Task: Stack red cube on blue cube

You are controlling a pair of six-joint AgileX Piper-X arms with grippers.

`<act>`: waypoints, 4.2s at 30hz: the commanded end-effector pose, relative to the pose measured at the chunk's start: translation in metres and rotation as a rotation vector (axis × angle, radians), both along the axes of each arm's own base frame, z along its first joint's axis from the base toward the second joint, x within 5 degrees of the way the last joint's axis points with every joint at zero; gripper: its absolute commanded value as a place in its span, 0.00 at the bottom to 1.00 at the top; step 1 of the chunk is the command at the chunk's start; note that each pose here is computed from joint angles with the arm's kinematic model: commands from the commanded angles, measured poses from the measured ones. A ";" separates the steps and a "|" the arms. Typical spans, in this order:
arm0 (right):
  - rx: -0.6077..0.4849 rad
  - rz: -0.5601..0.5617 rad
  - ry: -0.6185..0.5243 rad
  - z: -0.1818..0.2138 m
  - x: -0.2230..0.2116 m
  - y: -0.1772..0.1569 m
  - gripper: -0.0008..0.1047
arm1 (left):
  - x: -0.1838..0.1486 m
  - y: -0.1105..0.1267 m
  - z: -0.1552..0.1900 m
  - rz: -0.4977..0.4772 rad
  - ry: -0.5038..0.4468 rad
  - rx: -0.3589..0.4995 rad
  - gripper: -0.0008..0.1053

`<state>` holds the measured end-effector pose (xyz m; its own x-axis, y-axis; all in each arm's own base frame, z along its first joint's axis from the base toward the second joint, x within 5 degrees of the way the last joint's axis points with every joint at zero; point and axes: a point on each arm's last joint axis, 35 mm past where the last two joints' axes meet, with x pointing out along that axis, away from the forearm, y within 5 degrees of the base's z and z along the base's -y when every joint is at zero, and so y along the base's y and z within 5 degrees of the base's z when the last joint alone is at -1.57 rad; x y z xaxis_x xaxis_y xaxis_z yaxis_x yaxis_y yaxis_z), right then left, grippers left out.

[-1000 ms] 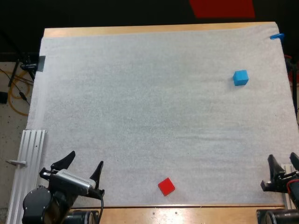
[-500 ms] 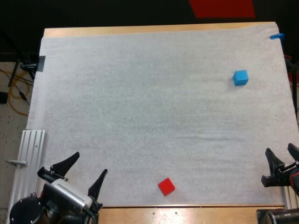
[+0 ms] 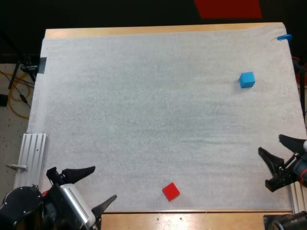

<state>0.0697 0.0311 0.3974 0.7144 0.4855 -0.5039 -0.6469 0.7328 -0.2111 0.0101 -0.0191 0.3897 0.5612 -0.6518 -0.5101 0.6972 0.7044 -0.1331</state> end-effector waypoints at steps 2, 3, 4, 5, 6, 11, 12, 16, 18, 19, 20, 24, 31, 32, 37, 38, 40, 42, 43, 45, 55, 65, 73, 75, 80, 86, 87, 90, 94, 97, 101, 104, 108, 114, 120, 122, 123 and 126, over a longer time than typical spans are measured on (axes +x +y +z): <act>-0.015 0.082 0.014 0.007 0.001 0.005 0.54 | -0.008 0.003 0.006 -0.049 0.035 0.034 0.71; -0.019 0.107 0.020 0.009 0.002 0.007 0.54 | -0.010 0.004 0.008 -0.058 0.047 0.041 0.71; -0.020 0.120 0.023 0.010 0.003 0.009 0.54 | -0.012 0.004 0.009 -0.062 0.054 0.044 0.71; -0.022 0.141 0.028 0.012 0.004 0.011 0.54 | -0.014 0.005 0.010 -0.064 0.055 0.044 0.71; -0.023 0.167 0.030 0.014 0.005 0.015 0.54 | -0.016 0.006 0.012 -0.063 0.053 0.043 0.71; -0.038 0.262 0.061 0.015 0.012 0.028 0.54 | -0.016 0.006 0.012 -0.063 0.051 0.042 0.71; -0.044 0.286 0.072 0.013 0.014 0.032 0.54 | -0.016 0.006 0.012 -0.063 0.051 0.042 0.71; -0.095 0.380 0.071 0.009 0.018 0.044 0.54 | -0.016 0.006 0.012 -0.063 0.051 0.042 0.71; -0.144 0.444 0.061 0.006 0.021 0.053 0.54 | -0.016 0.006 0.012 -0.063 0.051 0.042 0.71; -0.156 0.445 0.066 0.005 0.023 0.055 0.54 | -0.016 0.006 0.012 -0.063 0.051 0.042 0.71; -0.172 0.466 0.079 0.002 0.025 0.061 0.54 | -0.016 0.006 0.012 -0.063 0.051 0.042 0.71; -0.211 0.560 0.133 -0.008 0.029 0.082 0.65 | -0.016 0.006 0.012 -0.063 0.051 0.042 0.71; -0.372 0.625 0.163 -0.029 0.031 0.124 0.68 | -0.016 0.006 0.012 -0.063 0.051 0.042 0.71; -0.399 0.629 0.174 -0.034 0.031 0.131 0.68 | -0.016 0.006 0.012 -0.063 0.051 0.042 0.71; -0.455 0.675 0.240 -0.056 0.034 0.163 0.68 | -0.016 0.006 0.012 -0.063 0.051 0.042 0.71; -0.454 0.675 0.255 -0.061 0.036 0.172 0.68 | -0.016 0.006 0.012 -0.063 0.051 0.042 0.71; -0.447 0.654 0.288 -0.070 0.038 0.184 0.68 | -0.016 0.006 0.012 -0.063 0.051 0.042 0.71; -0.434 0.605 0.351 -0.082 0.040 0.197 0.68 | -0.016 0.006 0.012 -0.063 0.051 0.042 0.71; -0.432 0.590 0.373 -0.085 0.041 0.199 0.68 | -0.016 0.006 0.012 -0.063 0.051 0.042 0.71; -0.432 0.541 0.449 -0.097 0.039 0.210 0.68 | -0.016 0.006 0.012 -0.063 0.051 0.042 0.71; -0.402 0.267 0.599 -0.133 0.033 0.240 0.68 | -0.016 0.006 0.012 -0.063 0.051 0.042 0.71; -0.402 0.143 0.720 -0.173 0.040 0.262 0.68 | -0.016 0.006 0.012 -0.063 0.051 0.042 0.71; -0.427 0.143 0.754 -0.193 0.043 0.270 0.68 | -0.016 0.006 0.012 -0.063 0.051 0.042 0.71; -0.436 0.140 0.759 -0.199 0.044 0.273 0.68 | -0.016 0.006 0.012 -0.063 0.051 0.042 0.71; -0.471 0.129 0.776 -0.218 0.046 0.278 0.68 | -0.016 0.006 0.012 -0.063 0.051 0.042 0.71; -0.532 0.123 0.799 -0.240 0.047 0.281 0.68 | -0.016 0.006 0.012 -0.063 0.051 0.042 0.71; -0.536 0.124 0.799 -0.242 0.047 0.282 0.68 | -0.016 0.006 0.012 -0.063 0.051 0.042 0.71; -0.542 0.125 0.800 -0.243 0.047 0.282 0.57 | -0.016 0.006 0.012 -0.063 0.051 0.042 0.71; -0.552 0.122 0.806 -0.243 0.047 0.281 0.33 | -0.016 0.006 0.012 -0.065 0.048 0.044 0.71; -0.579 0.131 0.795 -0.237 0.047 0.280 0.30 | -0.016 0.006 0.012 -0.065 0.049 0.044 0.71; -0.608 0.167 0.720 -0.211 0.048 0.278 0.30 | -0.016 0.006 0.012 -0.065 0.049 0.044 0.71; -0.602 0.185 0.672 -0.185 0.050 0.274 0.30 | -0.016 0.006 0.012 -0.065 0.049 0.044 0.71; -0.551 0.145 0.632 -0.146 0.065 0.260 0.30 | -0.016 0.006 0.012 -0.065 0.050 0.044 0.71; -0.495 0.073 0.618 -0.105 0.101 0.233 0.30 | -0.014 0.005 0.015 -0.039 0.055 0.008 0.71; -0.451 -0.067 0.576 -0.077 0.158 0.194 0.30 | -0.008 0.003 0.019 -0.037 0.017 -0.012 0.71; -0.428 -0.120 0.578 -0.073 0.173 0.180 0.30 | -0.004 0.001 0.019 -0.037 0.029 -0.007 0.71; -0.415 -0.156 0.581 -0.071 0.182 0.170 0.30 | 0.000 -0.001 0.020 -0.037 0.040 -0.002 0.71; -0.391 -0.222 0.585 -0.069 0.199 0.150 0.30 | 0.009 -0.005 0.021 -0.037 0.045 0.000 0.71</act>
